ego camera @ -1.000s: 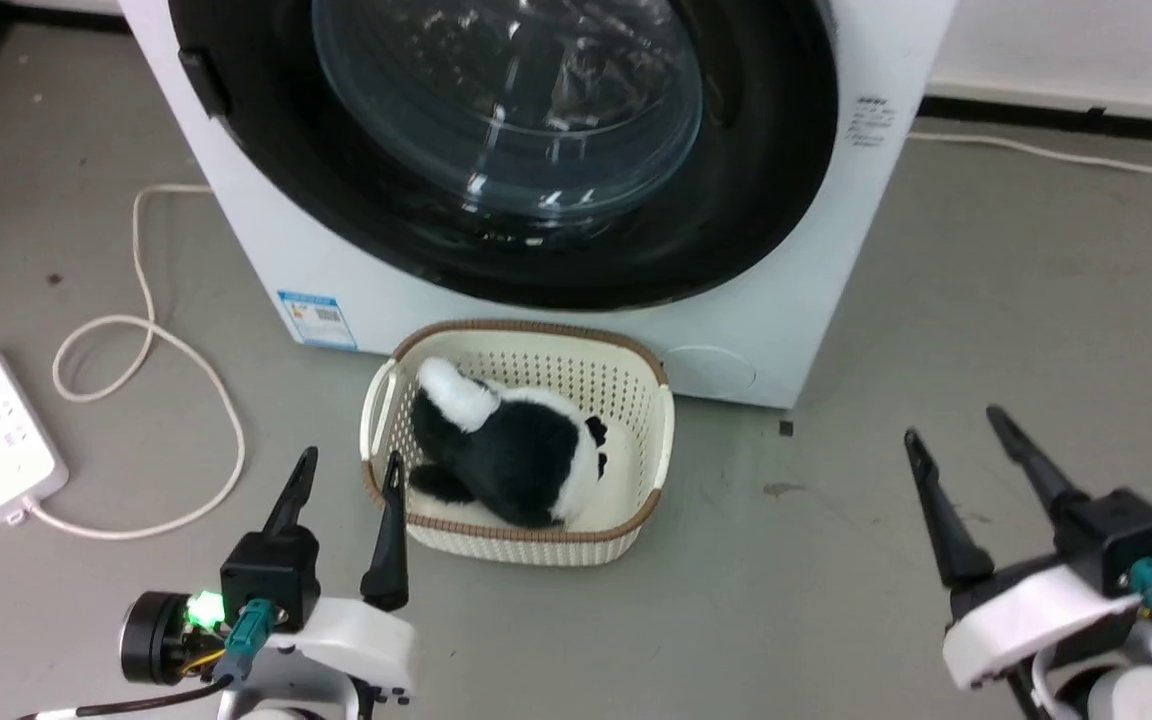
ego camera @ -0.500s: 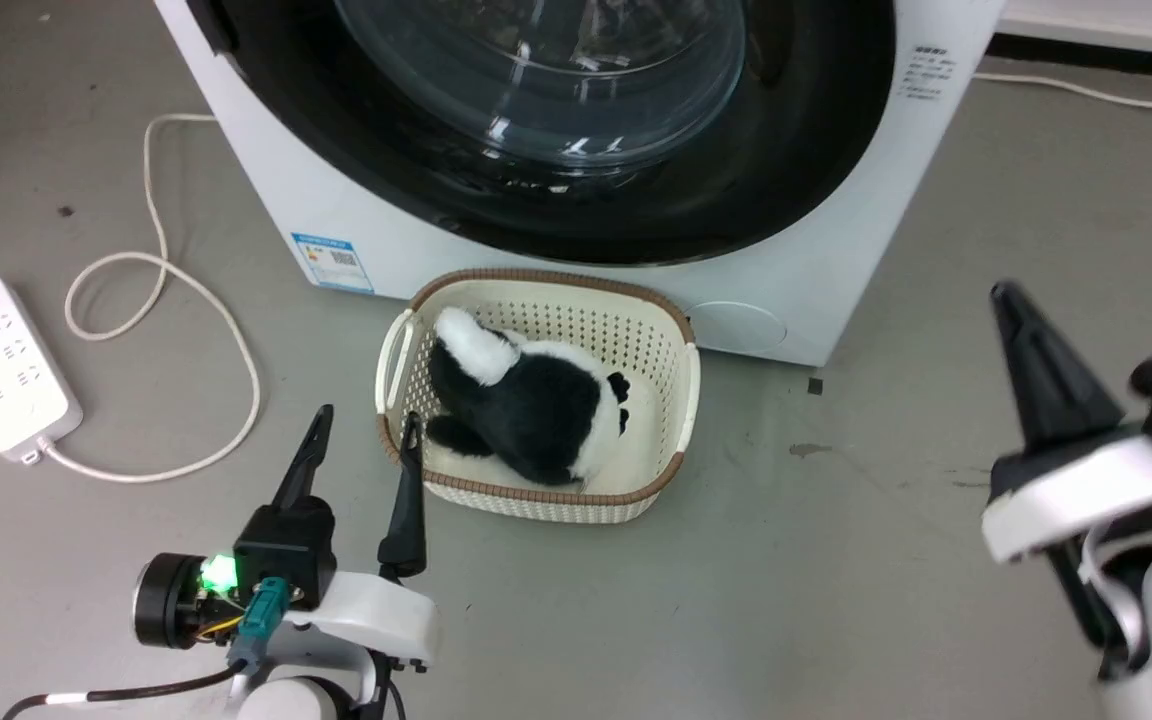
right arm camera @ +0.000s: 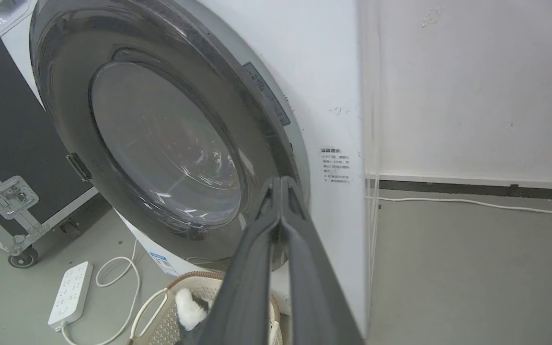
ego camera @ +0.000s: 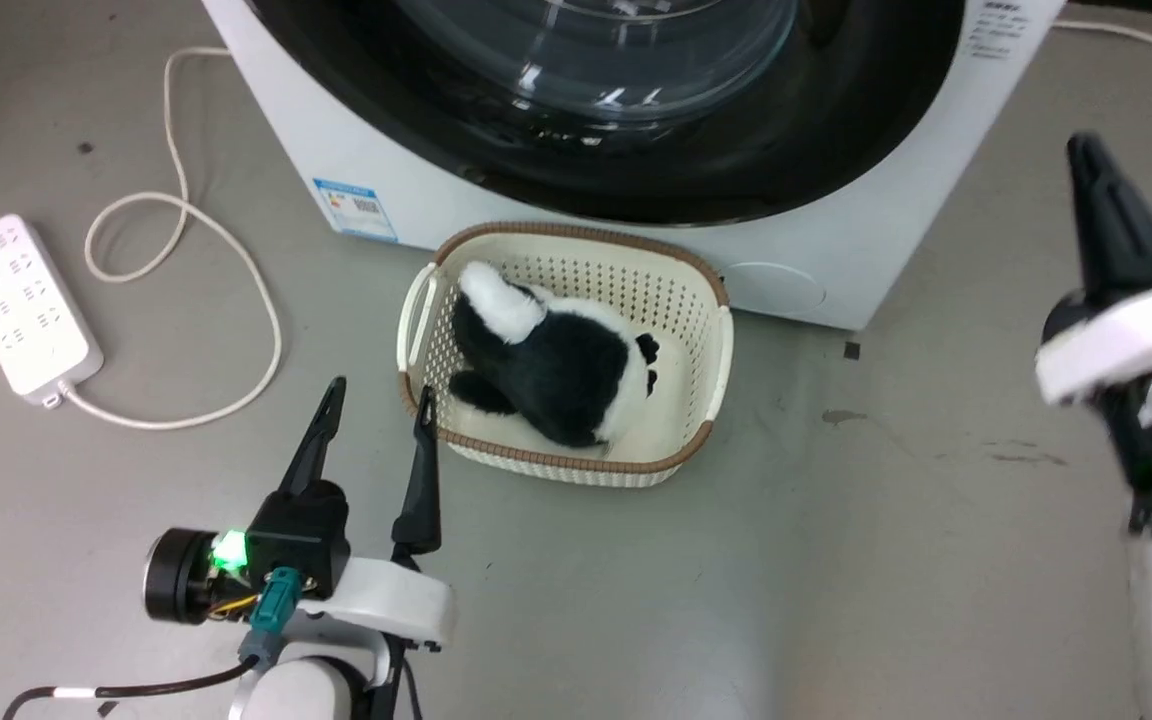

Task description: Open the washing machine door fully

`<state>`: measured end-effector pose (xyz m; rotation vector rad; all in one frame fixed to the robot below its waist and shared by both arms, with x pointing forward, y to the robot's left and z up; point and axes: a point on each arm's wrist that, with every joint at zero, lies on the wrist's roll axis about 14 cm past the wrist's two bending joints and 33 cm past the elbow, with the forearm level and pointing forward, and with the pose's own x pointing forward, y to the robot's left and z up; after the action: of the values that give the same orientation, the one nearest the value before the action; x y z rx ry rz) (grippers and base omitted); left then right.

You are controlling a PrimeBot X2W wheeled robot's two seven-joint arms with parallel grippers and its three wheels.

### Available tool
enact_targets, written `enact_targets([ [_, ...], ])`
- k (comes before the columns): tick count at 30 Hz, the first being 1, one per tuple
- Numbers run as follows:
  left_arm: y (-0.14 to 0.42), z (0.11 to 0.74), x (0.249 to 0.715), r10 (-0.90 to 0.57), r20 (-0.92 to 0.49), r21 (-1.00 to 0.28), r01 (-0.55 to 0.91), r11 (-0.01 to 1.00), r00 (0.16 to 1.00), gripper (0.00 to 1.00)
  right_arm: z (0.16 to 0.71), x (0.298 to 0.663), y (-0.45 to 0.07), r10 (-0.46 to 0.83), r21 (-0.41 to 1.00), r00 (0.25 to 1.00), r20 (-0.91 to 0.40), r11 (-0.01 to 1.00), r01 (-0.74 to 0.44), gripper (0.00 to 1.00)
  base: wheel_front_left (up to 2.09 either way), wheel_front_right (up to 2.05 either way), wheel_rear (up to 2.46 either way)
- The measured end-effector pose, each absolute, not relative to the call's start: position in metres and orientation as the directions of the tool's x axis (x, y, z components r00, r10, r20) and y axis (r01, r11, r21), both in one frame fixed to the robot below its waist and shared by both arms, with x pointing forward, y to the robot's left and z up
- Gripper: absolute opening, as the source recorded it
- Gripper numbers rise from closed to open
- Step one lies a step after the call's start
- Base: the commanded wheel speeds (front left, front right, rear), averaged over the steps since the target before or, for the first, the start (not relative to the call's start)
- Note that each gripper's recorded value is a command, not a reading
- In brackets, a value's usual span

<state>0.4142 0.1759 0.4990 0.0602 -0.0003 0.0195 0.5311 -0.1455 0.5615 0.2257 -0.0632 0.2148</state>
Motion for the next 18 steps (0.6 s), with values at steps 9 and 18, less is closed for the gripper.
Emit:
enact_targets([
  [9,0.181,0.494,0.422,0.031,0.005,0.076,-0.032,0.997,0.999,1.00,0.549,0.574,-0.128,0.262,0.389,0.965,-0.014,0.890,-0.235,0.00,0.00,0.00,0.00],
  [18,0.182,0.487,0.423,0.040,-0.002,0.085,-0.040,0.996,0.999,1.00,0.535,0.608,-0.141,0.258,0.537,0.961,-0.099,0.827,-0.167,0.00,0.00,0.00,0.00],
])
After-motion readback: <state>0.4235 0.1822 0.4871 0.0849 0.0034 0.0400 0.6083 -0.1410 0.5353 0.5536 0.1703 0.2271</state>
